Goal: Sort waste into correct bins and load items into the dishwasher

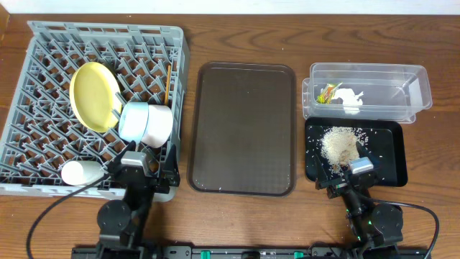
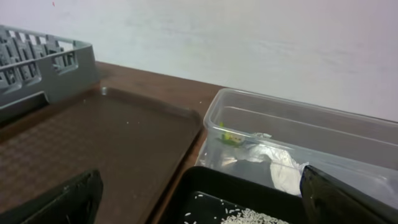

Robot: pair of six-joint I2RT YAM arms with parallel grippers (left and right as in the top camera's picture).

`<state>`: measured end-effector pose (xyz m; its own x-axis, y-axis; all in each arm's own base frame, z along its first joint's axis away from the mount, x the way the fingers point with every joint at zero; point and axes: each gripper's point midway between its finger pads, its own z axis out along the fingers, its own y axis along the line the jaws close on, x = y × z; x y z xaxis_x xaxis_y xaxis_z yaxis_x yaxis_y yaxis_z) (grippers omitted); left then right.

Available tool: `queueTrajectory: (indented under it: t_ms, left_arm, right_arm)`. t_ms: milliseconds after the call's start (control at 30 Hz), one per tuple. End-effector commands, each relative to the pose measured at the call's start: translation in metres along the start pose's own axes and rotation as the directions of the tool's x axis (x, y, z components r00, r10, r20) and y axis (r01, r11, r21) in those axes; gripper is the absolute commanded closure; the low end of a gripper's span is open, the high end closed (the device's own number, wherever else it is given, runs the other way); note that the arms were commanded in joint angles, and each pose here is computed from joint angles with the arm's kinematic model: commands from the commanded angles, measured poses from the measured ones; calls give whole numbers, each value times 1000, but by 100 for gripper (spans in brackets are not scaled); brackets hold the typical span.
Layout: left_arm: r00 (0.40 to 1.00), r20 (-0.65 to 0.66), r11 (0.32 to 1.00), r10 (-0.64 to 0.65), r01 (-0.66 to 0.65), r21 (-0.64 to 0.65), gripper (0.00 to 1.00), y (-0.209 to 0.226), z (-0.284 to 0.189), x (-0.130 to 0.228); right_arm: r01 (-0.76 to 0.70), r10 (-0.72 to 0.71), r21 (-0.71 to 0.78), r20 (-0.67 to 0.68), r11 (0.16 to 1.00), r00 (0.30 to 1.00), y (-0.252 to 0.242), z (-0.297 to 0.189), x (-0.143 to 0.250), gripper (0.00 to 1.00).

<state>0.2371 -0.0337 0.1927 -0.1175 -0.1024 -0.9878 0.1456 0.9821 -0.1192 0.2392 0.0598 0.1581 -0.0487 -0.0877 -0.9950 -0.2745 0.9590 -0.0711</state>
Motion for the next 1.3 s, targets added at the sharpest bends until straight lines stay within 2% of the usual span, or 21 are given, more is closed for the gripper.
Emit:
queueTrajectory:
  t_ms: [0,300,1267]
  left_arm:
    - [999,28,999,19,-18,-46,5,9,0,10]
    - [999,-43,998,14,-17,-66,5,17,10,53]
    - [999,-44,998,14,-17,-66,4,17,10,53]
  right_arm:
    - [9,-9,6,2,1000,1000,-2,0,0,1]
    - [9,-9,5,1,1000,1000,-2,0,0,1]
    - [9,-9,6,1,1000,1000,-2,0,0,1]
